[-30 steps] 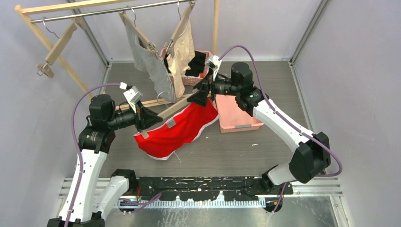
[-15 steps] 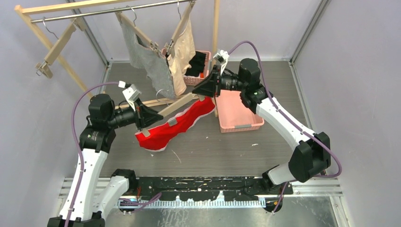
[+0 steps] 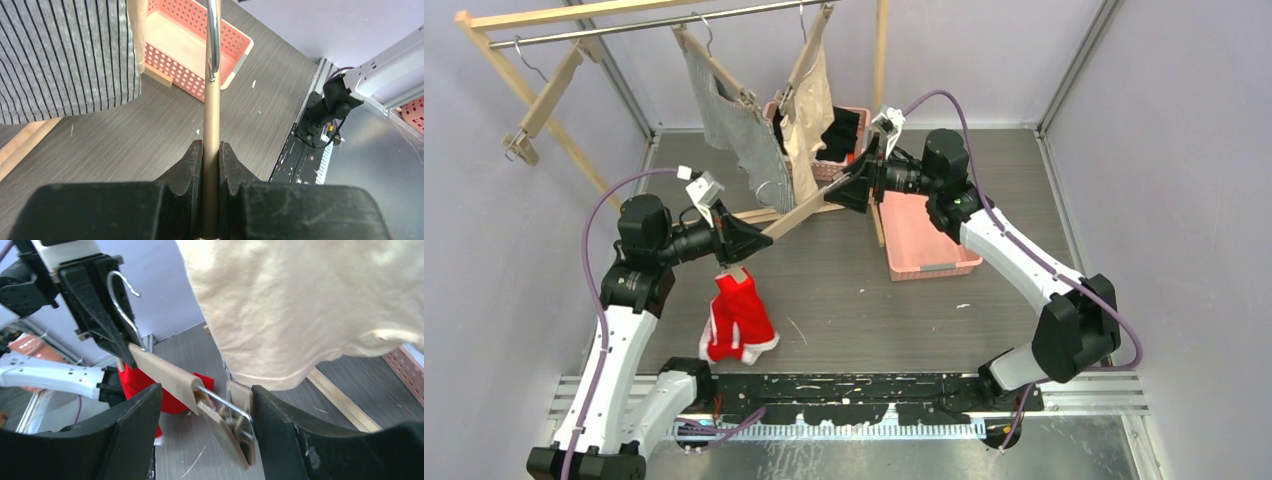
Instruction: Remove the underwear clipped to the hanger
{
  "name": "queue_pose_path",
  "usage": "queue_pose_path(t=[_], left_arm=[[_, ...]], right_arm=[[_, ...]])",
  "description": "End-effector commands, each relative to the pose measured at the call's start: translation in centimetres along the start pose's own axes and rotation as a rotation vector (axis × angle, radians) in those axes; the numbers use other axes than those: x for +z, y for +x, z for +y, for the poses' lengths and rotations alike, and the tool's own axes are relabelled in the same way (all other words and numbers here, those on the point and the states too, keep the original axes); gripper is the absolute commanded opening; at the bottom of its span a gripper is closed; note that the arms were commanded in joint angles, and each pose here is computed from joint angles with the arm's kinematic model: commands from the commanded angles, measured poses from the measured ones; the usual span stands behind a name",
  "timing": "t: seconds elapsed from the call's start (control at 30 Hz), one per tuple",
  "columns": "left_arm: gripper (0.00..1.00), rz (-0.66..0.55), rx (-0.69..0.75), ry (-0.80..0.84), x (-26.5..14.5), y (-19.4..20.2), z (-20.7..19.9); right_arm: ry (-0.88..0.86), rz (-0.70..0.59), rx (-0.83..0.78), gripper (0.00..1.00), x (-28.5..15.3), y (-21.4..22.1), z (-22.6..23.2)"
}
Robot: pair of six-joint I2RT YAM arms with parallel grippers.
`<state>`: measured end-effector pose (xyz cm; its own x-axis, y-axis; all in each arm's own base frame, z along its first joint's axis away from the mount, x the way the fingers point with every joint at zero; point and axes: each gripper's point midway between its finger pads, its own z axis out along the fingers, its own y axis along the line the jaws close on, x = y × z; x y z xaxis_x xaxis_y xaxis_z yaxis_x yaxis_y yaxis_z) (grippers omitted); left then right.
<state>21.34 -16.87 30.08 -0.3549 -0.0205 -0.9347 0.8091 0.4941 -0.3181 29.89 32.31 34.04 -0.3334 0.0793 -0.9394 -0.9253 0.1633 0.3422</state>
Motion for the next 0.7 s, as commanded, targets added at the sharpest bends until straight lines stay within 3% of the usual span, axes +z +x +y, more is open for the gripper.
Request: queue_pose_path(t=[0.0,0.33,0.53,0.67], left_arm=[[0.00,-0.110,0.073,0.040,0.1,-3.5,-0.9],[0.00,-0.267,0.006,0.074,0.0,-6.2,-2.1],[0.00,-0.377,-0.067,0.115,0.6,-7.7,-2.7],[0.00,-0.376,-0.083,0.142,2.0,-7.6,-3.3]], right_arm=[[0.116,-0.133,-0.054,0.70,-1.2,-2.9,0.0],[-0.006,-0.394,-0.033,0.66,-3.3,-4.6,4.2],[-0.128,-0.458,-0.041,0.66,-2.6,-5.6,6.8],[-0.169,-0.465,-0.037,0.67,-1.4,-5.7,7.7]])
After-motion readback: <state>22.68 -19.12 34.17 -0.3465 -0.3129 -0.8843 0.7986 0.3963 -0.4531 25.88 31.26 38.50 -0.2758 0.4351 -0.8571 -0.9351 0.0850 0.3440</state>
